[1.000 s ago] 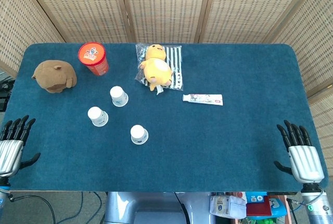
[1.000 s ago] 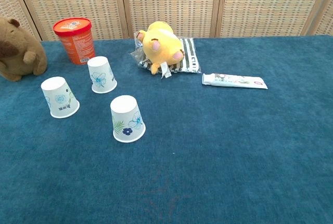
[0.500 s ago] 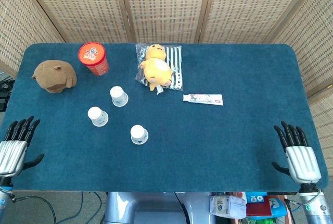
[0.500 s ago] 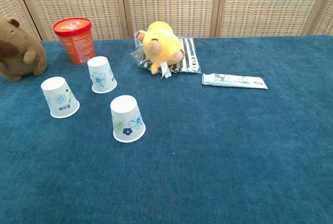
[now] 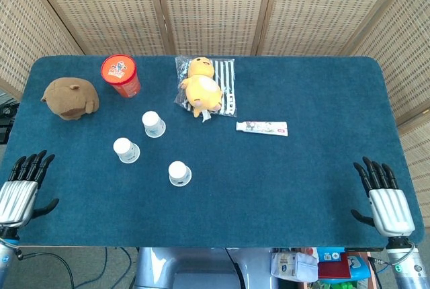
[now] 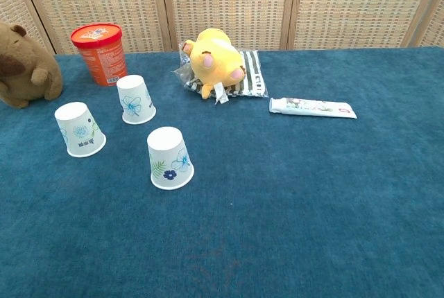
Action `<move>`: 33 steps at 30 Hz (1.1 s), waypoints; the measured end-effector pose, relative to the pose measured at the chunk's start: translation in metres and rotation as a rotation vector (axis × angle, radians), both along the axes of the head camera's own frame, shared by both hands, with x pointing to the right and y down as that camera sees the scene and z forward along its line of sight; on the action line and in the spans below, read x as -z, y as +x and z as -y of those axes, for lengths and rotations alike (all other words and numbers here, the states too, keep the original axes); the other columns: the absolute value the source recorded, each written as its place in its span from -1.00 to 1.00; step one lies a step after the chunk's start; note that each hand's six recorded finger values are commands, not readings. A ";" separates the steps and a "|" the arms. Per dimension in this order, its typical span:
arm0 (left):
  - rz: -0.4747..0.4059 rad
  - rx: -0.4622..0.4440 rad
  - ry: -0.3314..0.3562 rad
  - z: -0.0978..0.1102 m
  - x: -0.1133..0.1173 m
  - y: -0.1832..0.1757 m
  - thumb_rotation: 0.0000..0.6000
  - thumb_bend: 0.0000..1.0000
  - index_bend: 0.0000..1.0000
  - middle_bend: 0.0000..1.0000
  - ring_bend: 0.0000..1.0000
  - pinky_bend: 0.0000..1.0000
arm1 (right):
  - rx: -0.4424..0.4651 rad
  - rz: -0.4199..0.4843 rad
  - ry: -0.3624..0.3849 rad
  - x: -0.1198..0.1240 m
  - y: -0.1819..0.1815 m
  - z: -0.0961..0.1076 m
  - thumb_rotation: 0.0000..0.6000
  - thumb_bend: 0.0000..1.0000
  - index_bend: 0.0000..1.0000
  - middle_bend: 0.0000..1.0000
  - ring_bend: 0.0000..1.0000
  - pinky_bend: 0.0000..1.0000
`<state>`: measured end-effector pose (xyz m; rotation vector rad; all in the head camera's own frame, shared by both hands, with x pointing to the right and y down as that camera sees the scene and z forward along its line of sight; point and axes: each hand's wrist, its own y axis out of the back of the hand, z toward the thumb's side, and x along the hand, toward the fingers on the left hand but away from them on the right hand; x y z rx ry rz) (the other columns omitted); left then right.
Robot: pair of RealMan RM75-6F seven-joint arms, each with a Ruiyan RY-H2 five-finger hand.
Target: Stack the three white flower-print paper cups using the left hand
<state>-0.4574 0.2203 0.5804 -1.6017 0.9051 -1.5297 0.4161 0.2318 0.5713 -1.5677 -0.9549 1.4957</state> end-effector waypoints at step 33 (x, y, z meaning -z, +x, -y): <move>0.081 -0.209 -0.108 0.173 -0.042 0.115 1.00 -0.52 -0.57 -1.00 -1.00 -1.00 | -0.043 0.038 -0.048 -0.012 0.009 0.004 1.00 -1.00 -1.00 -1.00 -1.00 -1.00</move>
